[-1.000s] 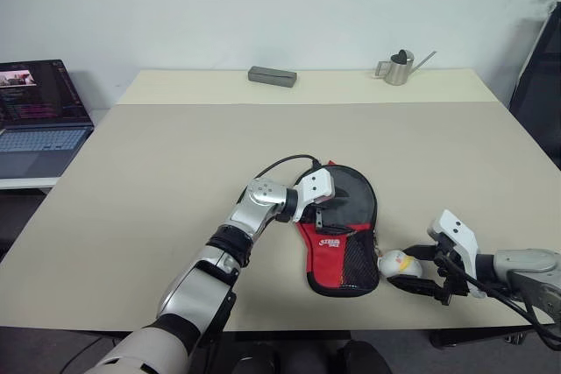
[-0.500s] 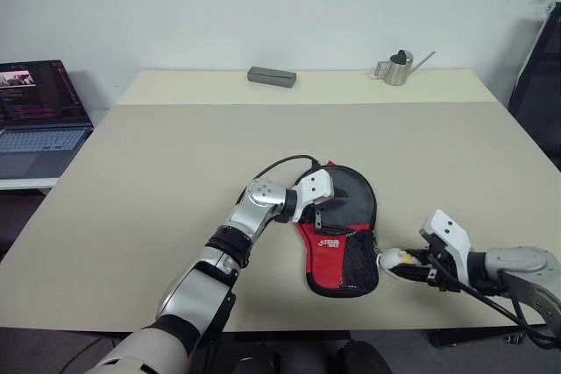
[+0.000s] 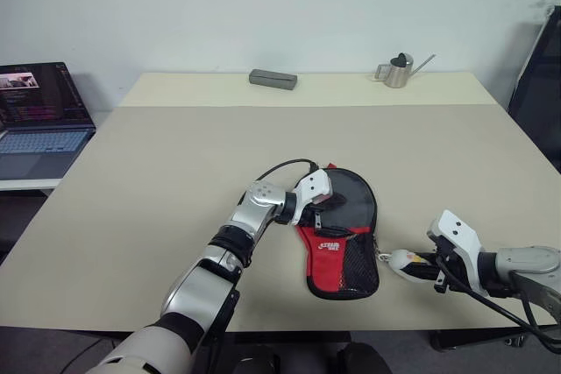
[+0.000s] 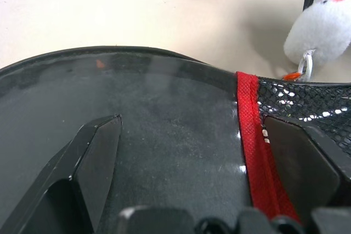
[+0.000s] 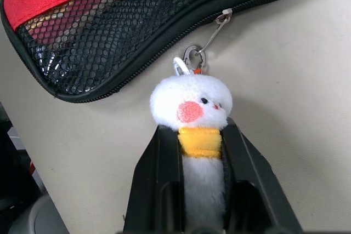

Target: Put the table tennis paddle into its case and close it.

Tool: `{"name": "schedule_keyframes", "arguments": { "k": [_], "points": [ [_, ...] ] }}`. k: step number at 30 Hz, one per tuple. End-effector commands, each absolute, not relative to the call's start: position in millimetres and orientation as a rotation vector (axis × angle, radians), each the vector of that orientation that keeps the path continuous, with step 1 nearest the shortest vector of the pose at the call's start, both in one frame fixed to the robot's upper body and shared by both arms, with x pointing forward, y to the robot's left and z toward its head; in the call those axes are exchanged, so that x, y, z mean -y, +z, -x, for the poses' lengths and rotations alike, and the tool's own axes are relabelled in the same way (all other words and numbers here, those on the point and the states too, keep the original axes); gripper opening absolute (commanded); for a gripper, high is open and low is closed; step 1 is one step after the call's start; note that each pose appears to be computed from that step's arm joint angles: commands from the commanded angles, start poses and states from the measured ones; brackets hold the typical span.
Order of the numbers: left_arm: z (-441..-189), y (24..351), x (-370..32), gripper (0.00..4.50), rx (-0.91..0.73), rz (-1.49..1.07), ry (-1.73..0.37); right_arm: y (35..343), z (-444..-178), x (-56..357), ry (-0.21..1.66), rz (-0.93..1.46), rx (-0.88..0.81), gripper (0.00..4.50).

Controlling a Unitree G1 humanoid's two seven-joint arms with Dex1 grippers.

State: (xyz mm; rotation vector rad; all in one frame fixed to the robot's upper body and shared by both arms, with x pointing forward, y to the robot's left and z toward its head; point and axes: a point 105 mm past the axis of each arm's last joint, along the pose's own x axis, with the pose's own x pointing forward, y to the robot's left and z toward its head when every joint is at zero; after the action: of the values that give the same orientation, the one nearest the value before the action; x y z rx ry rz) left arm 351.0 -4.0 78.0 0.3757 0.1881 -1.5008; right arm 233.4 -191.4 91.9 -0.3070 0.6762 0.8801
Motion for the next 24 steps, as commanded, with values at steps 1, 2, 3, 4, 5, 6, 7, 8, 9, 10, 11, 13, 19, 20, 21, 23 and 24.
{"name": "schedule_keyframes", "arguments": {
  "k": [1,2,3,4,5,6,7,8,9,10,11,13,19,20,21,23,24],
  "points": [
    [-335,40,-2,4.50,-0.340,-0.408,-1.549,103,-227,184,0.936,0.364,-0.637,0.36],
    [-334,39,-3,4.50,-0.344,-0.412,-1.552,104,-224,182,0.953,0.369,-0.641,0.36],
    [-333,38,-3,4.50,-0.347,-0.413,-1.554,104,-221,181,0.968,0.375,-0.644,0.36],
    [-332,37,-4,4.50,-0.350,-0.414,-1.557,104,-219,180,0.983,0.380,-0.645,0.36],
    [-332,36,-4,4.50,-0.352,-0.417,-1.559,105,-217,178,0.999,0.388,-0.647,0.36],
    [-331,35,-4,4.50,-0.354,-0.417,-1.560,106,-215,178,1.014,0.398,-0.649,0.36],
    [-331,34,-5,4.50,-0.355,-0.417,-1.561,106,-214,177,1.025,0.407,-0.651,0.36],
    [-330,34,-5,4.50,-0.357,-0.415,-1.562,107,-212,177,1.038,0.414,-0.655,0.36],
    [-330,34,-4,4.50,-0.357,-0.414,-1.562,107,-210,177,1.054,0.420,-0.661,0.36],
    [-330,34,-4,4.50,-0.358,-0.414,-1.563,107,-208,177,1.067,0.423,-0.666,0.36],
    [-329,33,-4,4.50,-0.358,-0.412,-1.564,108,-206,176,1.081,0.427,-0.671,0.36],
    [-329,33,-3,4.50,-0.360,-0.411,-1.565,107,-201,176,1.114,0.449,-0.683,0.36],
    [-327,31,-3,4.50,-0.366,-0.410,-1.568,102,-181,169,1.222,0.526,-0.707,0.34],
    [-327,31,-3,4.50,-0.367,-0.411,-1.569,100,-177,168,1.245,0.548,-0.713,0.34],
    [-327,31,-3,4.50,-0.368,-0.411,-1.570,99,-174,167,1.266,0.567,-0.719,0.34],
    [-326,31,-2,4.50,-0.368,-0.411,-1.572,97,-167,166,1.299,0.584,-0.725,0.34],
    [-326,31,-2,4.50,-0.369,-0.411,-1.572,97,-163,164,1.319,0.589,-0.727,0.34]
  ]
}}
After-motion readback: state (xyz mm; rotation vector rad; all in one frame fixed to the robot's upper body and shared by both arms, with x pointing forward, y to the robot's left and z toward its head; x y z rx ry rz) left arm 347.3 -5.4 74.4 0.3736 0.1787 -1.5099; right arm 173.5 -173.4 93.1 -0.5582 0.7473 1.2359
